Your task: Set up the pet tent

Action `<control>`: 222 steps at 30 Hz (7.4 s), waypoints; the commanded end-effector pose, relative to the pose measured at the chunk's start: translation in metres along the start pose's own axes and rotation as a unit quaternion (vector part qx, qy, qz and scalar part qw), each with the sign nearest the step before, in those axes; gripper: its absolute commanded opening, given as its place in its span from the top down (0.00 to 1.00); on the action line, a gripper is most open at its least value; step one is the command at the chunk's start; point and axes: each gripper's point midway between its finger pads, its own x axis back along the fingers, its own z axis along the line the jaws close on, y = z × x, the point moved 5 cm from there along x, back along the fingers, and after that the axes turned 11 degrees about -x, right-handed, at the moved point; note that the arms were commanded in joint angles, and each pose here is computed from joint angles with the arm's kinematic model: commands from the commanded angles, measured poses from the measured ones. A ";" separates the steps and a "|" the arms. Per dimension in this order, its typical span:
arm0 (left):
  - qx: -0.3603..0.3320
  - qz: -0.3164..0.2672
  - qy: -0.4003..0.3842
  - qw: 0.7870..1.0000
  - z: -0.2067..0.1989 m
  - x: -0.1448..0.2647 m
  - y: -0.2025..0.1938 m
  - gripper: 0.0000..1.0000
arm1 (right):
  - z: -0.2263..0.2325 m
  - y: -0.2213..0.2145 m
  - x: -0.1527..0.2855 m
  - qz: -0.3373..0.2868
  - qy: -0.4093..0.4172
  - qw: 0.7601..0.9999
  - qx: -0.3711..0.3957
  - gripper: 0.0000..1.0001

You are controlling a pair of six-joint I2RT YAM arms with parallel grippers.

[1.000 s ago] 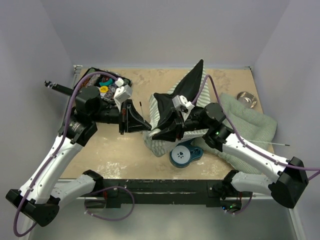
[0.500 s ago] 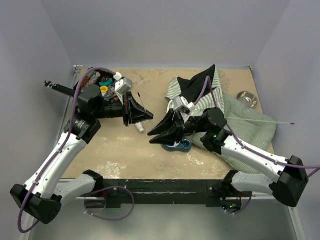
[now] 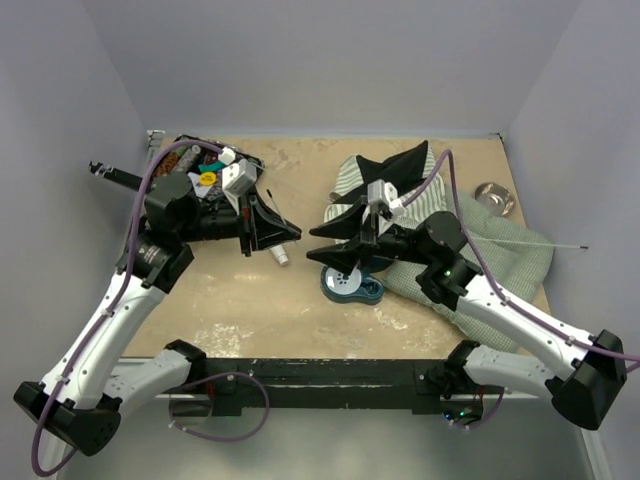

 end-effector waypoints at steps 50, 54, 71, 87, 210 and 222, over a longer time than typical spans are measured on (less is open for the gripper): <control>-0.026 -0.305 0.058 0.950 -0.019 0.025 0.077 0.55 | -0.006 0.004 -0.018 -0.068 0.009 0.993 -0.094 1.00; -0.038 -0.304 0.036 0.951 -0.025 0.021 0.082 0.61 | -0.005 0.002 -0.018 -0.066 0.012 0.993 -0.094 1.00; -0.054 -0.310 0.003 0.949 -0.033 0.016 0.091 0.76 | -0.005 -0.002 -0.018 -0.065 0.018 0.993 -0.099 1.00; -0.046 -0.303 -0.005 0.952 -0.027 0.004 0.092 1.00 | -0.002 -0.006 -0.017 -0.060 0.025 0.993 -0.099 1.00; 0.135 0.167 -0.159 0.964 0.026 -0.032 -0.035 1.00 | -0.145 0.043 0.019 0.246 -0.080 0.966 -0.007 1.00; 0.058 0.255 -0.114 0.958 0.045 -0.023 -0.068 1.00 | -0.181 0.006 0.072 0.397 -0.115 0.903 0.116 1.00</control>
